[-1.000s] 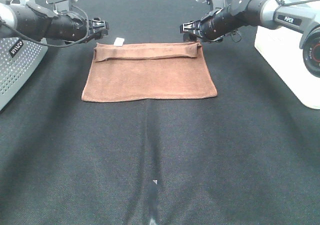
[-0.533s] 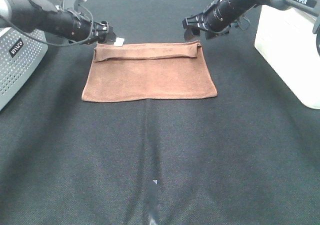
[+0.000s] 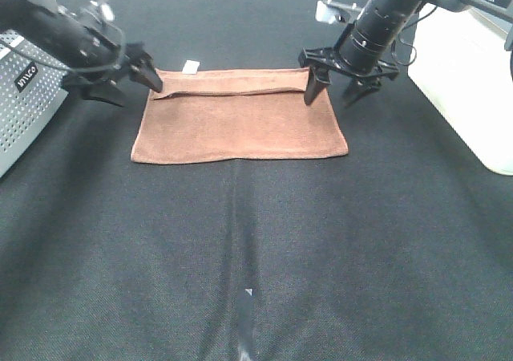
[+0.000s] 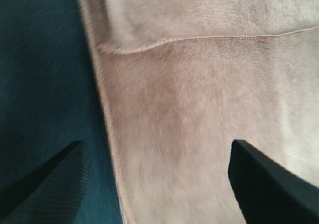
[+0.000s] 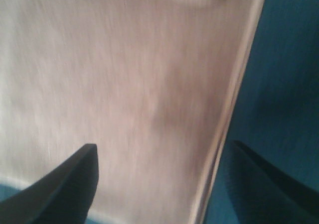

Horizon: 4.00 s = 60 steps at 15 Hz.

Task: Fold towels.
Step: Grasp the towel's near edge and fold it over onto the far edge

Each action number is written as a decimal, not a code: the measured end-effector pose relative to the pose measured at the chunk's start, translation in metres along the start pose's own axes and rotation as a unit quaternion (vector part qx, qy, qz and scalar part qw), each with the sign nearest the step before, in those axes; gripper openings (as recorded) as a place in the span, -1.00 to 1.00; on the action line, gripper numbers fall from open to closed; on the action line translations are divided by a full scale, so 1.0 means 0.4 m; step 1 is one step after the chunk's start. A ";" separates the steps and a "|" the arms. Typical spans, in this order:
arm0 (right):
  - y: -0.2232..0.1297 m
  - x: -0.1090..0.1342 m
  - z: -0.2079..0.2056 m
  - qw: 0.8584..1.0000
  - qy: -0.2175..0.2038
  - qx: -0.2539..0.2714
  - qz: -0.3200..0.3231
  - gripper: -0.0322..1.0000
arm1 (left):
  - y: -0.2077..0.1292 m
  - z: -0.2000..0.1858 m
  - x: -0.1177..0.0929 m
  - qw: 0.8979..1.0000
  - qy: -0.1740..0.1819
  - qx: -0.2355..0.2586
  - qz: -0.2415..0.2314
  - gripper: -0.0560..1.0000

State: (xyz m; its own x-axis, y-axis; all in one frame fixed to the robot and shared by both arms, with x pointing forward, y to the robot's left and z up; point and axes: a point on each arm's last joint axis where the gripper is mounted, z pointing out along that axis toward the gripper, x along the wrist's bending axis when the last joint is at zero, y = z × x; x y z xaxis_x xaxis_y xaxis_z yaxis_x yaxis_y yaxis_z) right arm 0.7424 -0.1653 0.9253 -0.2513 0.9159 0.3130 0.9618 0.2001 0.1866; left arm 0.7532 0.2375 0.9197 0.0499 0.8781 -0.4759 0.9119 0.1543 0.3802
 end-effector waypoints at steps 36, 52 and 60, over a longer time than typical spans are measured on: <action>-0.053 -0.085 0.082 0.987 0.114 0.073 0.086 0.21 | -0.138 0.085 -0.003 0.991 0.007 0.104 -0.080 0.27; -0.156 -0.085 0.082 0.979 0.090 0.140 0.120 -0.94 | -0.195 0.016 -0.015 0.984 0.030 0.175 -0.028 -0.88; -0.337 -0.057 0.068 0.973 0.105 0.157 0.133 -0.94 | -0.327 -0.061 -0.012 0.978 0.051 0.199 -0.037 -0.88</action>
State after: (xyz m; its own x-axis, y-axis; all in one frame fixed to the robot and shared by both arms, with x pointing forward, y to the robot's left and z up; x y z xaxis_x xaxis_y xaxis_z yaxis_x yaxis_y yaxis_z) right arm 0.6215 -0.2036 0.8676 0.0255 0.8647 0.5017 0.9732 0.0933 -0.2103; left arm 0.6236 0.2240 0.8917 -0.0440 0.9149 -0.4013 0.9988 0.0480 -0.0002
